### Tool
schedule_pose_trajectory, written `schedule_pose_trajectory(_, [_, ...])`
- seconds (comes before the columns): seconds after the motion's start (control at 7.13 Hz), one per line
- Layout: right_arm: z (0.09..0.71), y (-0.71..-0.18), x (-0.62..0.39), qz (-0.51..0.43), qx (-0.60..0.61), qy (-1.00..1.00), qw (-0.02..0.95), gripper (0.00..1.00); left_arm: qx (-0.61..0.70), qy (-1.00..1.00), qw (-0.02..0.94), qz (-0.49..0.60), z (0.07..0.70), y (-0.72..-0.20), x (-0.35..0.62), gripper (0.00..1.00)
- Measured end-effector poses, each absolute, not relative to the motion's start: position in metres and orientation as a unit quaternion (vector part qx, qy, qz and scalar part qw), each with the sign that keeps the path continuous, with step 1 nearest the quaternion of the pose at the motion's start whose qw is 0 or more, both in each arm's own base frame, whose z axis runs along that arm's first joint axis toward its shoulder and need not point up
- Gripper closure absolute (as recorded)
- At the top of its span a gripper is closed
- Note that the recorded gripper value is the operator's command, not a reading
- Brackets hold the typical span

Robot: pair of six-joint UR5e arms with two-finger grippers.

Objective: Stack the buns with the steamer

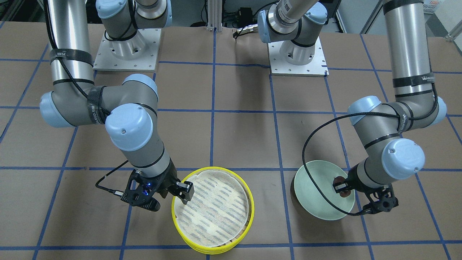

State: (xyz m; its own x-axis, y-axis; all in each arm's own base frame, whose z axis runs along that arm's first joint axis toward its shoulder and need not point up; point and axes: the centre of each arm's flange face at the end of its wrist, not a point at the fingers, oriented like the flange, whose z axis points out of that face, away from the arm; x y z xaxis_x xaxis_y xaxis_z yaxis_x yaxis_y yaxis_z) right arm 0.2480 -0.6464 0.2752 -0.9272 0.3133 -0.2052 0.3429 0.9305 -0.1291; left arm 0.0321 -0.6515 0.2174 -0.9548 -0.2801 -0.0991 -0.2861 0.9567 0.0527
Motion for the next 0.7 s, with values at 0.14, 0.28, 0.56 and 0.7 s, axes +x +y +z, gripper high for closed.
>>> schedule_pose_trajectory(0.14, [0.285, -0.645, 0.244, -0.088, 0.162, 0.979, 0.087, 0.01, -0.143, 0.988, 0.045, 0.024, 0.228, -0.656, 0.032, 1.0])
schedule_pose_trajectory(0.28, [0.308, -0.639, 0.231, -0.091, 0.143, 0.983, 0.076, 0.01, -0.151, 0.988, 0.039, 0.014, 0.238, -0.658, 0.028, 1.0])
schedule_pose_trajectory(0.56, [0.365, -0.623, 0.162, -0.073, 0.097, 0.992, 0.045, 0.01, -0.193, 0.981, 0.005, -0.028, 0.278, -0.666, -0.013, 1.0])
schedule_pose_trajectory(0.7, [0.392, -0.612, 0.115, -0.058, 0.075, 0.995, 0.036, 0.0, -0.194, 0.979, -0.006, -0.052, 0.303, -0.669, -0.055, 1.0])
